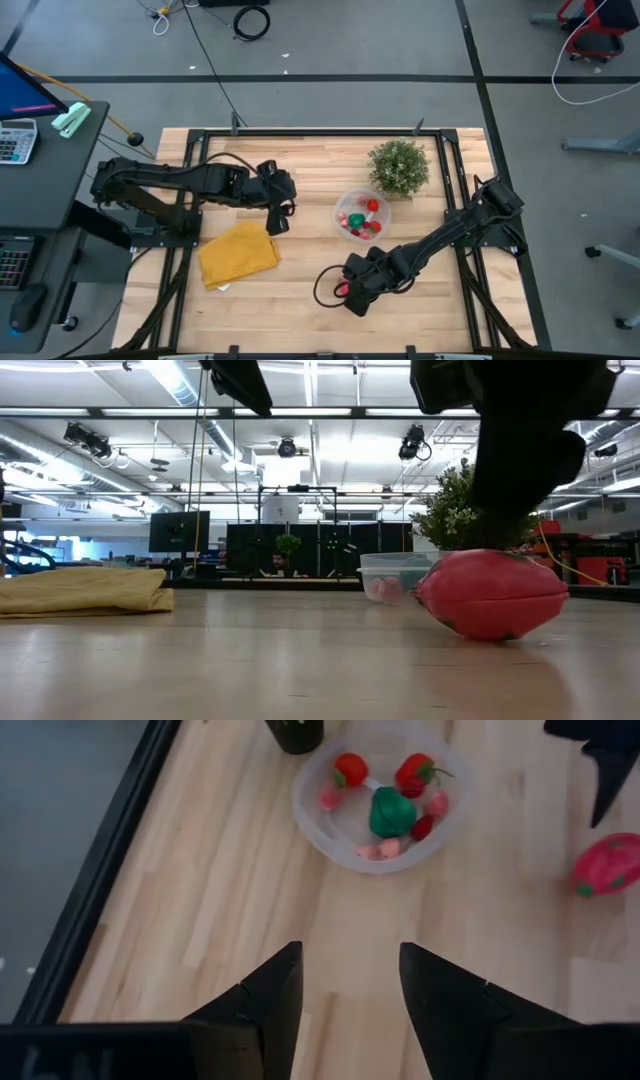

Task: Pick and placing Produce into tupperware
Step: Put the dragon fruit into the transparent bin

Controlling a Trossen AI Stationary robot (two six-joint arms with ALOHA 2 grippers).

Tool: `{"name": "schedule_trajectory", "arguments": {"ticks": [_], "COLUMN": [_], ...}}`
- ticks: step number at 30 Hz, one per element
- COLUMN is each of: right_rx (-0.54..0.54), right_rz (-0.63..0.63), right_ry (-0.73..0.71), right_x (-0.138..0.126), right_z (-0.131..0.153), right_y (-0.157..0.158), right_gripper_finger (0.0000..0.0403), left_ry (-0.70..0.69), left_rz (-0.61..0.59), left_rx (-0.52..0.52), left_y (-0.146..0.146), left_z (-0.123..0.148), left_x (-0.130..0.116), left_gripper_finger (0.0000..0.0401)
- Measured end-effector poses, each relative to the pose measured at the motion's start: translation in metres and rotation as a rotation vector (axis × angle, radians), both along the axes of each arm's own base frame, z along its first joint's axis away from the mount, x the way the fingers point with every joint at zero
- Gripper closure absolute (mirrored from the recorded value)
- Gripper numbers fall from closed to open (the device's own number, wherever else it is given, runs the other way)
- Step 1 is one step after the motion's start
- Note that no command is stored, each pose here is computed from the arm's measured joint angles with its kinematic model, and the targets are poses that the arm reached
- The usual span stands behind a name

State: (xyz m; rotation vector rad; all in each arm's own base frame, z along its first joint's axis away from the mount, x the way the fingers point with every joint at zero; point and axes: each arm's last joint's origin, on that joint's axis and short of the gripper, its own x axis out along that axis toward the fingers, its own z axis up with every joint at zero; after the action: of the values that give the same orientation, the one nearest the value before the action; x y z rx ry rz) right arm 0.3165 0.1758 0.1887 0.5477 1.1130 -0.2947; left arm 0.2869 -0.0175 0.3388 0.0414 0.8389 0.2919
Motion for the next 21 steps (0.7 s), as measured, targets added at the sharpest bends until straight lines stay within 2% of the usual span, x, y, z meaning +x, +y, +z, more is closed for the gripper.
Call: {"name": "schedule_trajectory", "arguments": {"ticks": [8,16,21], "right_rx": [0.033,-0.013,-0.038], "right_rz": [0.013,0.037,0.057], "right_ry": [-0.042,0.037,0.028], "right_x": [0.006,0.01,0.012], "right_z": [-0.015,-0.051,-0.056], "right_y": [0.017,0.023,0.024], "right_gripper_finger": [0.0124,0.0124,0.0124], "left_ry": [-0.013,-0.018,-0.014], "left_rz": [-0.004,-0.025,-0.04], "left_rx": [-0.043,-0.06,-0.054], "left_y": [-0.015,-0.027,-0.029], "left_z": [0.0,0.0,0.0], "left_x": [-0.002,-0.003,-0.004], "left_gripper_finger": [0.0223,0.0228,0.0223]}}
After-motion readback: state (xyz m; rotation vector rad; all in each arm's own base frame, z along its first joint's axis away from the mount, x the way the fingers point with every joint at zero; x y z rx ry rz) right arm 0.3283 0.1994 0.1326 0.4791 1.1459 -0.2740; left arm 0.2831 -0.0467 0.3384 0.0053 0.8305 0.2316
